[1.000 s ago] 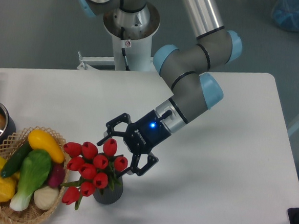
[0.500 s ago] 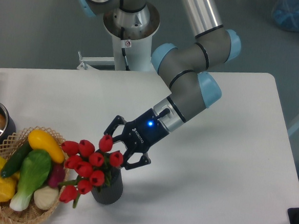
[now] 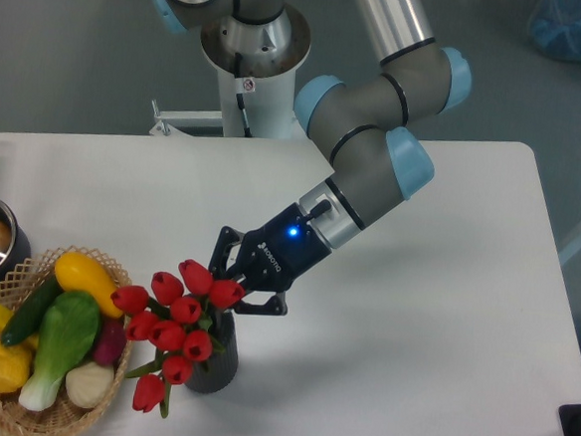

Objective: Pick up the flowers from the vase
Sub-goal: 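Close the gripper on the tulip stems, then lift the gripped tulips up out of the grey vase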

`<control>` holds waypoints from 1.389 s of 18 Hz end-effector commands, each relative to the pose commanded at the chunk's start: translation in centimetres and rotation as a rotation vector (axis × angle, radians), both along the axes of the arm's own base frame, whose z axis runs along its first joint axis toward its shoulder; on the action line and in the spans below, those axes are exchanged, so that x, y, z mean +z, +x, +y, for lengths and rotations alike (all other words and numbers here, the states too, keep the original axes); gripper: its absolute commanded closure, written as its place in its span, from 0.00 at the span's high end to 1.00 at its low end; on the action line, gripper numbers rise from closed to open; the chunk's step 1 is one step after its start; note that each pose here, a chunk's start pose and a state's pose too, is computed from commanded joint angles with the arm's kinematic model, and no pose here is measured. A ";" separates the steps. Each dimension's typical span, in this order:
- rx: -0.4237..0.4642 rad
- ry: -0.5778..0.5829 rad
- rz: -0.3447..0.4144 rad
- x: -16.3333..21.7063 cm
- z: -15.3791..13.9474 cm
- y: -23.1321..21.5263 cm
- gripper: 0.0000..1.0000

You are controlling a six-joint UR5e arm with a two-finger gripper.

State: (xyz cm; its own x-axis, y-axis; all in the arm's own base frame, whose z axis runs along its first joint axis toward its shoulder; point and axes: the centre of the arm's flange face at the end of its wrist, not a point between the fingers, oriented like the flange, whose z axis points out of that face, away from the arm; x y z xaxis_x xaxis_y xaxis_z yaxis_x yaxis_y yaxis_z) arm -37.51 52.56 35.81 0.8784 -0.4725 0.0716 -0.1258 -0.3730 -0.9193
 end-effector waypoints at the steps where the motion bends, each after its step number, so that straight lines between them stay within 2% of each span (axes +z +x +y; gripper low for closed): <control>1: 0.005 0.002 0.001 0.2 -0.2 -0.2 0.00; 5: 0.030 0.031 0.021 2.8 -1.4 -0.8 0.00; 13: 0.090 0.142 -0.061 9.6 -2.7 -3.9 0.00; 19: 0.102 0.173 -0.073 11.6 -3.4 -4.6 0.00; 25: 0.111 0.199 -0.122 13.1 -4.3 -4.5 0.00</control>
